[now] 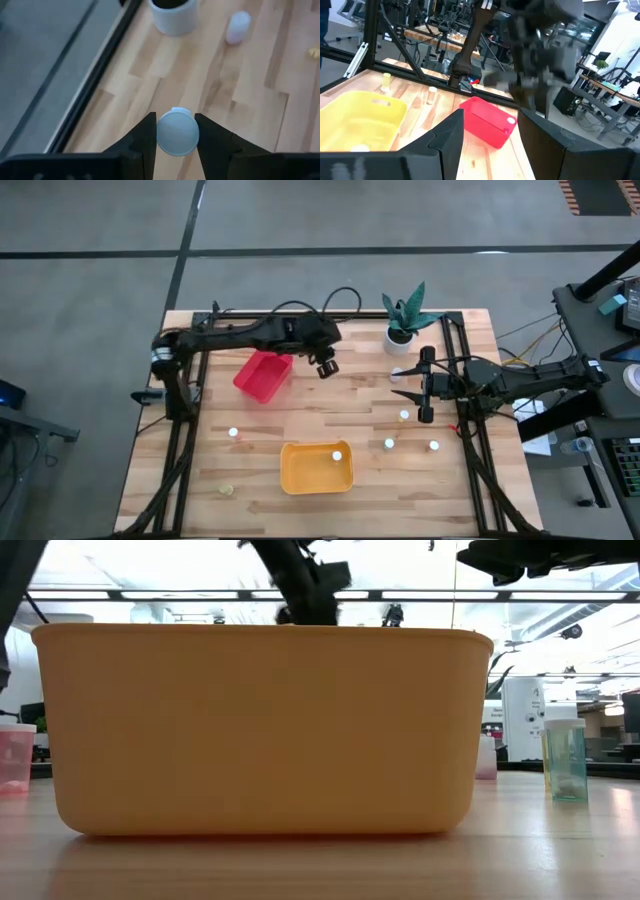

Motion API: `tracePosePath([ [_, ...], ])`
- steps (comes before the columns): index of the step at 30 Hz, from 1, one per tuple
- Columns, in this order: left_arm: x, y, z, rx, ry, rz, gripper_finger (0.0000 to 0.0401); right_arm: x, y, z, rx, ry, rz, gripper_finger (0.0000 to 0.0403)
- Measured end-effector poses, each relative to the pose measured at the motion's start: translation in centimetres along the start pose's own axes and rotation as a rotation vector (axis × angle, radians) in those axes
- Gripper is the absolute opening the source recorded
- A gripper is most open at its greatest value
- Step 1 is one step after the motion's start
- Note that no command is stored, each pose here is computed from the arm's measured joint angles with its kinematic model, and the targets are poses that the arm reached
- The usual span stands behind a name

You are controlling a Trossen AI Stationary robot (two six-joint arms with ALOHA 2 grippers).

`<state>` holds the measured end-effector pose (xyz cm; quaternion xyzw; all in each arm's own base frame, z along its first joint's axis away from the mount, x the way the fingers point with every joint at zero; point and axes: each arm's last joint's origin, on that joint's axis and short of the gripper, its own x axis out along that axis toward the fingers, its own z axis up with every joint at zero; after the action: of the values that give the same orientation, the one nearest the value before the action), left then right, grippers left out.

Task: Pick and place medicine bottles into bin by pill shape (circle, oval)
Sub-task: Put the blue capsule bottle into the red bin

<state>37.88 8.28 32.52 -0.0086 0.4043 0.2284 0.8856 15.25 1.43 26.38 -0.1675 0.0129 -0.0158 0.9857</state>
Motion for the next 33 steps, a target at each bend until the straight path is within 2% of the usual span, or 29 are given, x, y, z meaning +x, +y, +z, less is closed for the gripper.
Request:
tracePosePath([
  [5, -4.0, -0.2, -0.3, -0.062, -0.018, 0.02, 0.0095, 0.0, 0.0, 0.0, 0.0, 0.0, 0.0, 0.0178],
  [14, -9.3, -0.1, -2.4, -0.141, 0.06, 0.118, 0.0094, 0.0, -0.1, -0.1, 0.006, 0.004, -0.007, 0.0178],
  [23, -11.7, -0.3, -4.1, -0.166, 0.137, 0.148, 0.0094, 0.0, -0.1, -0.1, 0.011, 0.004, -0.006, 0.0178],
  [33, -12.7, 0.1, -6.3, -0.234, 0.182, 0.177, 0.0094, 0.1, -0.1, -0.1, 0.011, 0.009, -0.004, 0.0178],
])
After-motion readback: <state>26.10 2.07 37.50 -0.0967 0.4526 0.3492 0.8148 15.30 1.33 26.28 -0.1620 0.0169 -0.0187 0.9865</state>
